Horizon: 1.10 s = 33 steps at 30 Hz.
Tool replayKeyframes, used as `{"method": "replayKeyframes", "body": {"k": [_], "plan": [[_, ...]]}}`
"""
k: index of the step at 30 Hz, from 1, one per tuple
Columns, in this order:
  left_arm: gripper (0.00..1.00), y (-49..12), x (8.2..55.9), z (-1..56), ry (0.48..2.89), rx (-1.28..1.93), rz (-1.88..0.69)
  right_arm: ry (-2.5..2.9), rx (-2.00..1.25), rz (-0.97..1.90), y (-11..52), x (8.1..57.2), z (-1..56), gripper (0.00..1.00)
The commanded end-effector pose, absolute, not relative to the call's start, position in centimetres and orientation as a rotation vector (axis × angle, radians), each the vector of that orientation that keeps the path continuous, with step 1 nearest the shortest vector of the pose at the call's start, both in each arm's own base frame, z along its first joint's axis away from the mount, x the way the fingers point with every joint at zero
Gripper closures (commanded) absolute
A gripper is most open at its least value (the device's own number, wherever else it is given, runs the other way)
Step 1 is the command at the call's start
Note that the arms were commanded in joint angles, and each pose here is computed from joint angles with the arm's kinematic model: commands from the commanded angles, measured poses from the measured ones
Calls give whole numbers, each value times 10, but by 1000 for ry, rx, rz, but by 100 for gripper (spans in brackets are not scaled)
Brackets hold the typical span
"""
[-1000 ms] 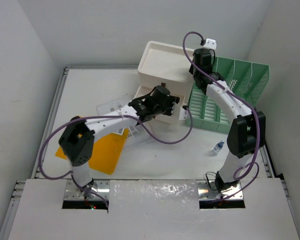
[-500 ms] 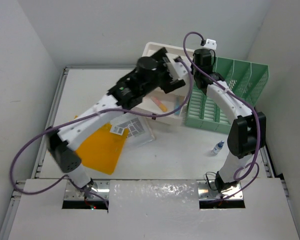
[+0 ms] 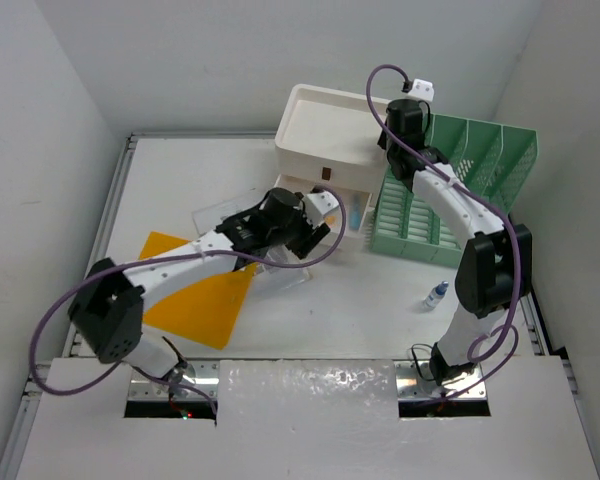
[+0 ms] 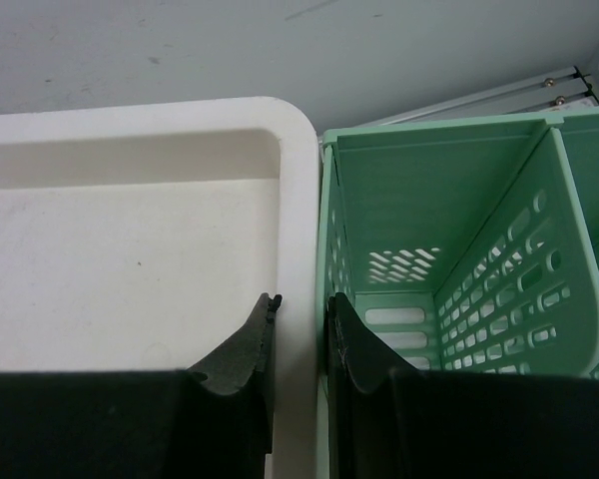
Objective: Organize the desk
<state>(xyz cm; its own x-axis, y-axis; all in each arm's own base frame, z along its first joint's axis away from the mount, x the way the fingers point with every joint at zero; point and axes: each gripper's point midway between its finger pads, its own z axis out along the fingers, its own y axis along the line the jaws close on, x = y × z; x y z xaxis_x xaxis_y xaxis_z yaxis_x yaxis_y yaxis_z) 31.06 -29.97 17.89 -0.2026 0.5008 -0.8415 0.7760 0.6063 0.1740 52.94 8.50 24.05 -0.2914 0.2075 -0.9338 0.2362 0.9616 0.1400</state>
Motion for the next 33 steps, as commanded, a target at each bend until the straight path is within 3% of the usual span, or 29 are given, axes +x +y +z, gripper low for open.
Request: {"method": "replayKeyframes", "body": {"k": [1,14,17,18,21,23,33], "plan": [[39,-316,315,191,1847,955,-481,2030,303,-25,93,507,197,100],[40,-308,369,137,1977,810,-306,2012,299,6,98,511,199,100],[52,-308,378,136,1953,782,-293,2005,301,10,98,510,200,100],[69,-307,382,139,1938,761,-282,2003,301,8,97,510,201,100],[91,-309,387,150,1906,744,-282,2009,295,2,97,509,198,100],[100,-313,389,160,1885,746,-295,2011,293,0,97,508,198,100],[100,-351,370,190,1812,839,-470,2010,293,-6,96,511,196,100]]}}
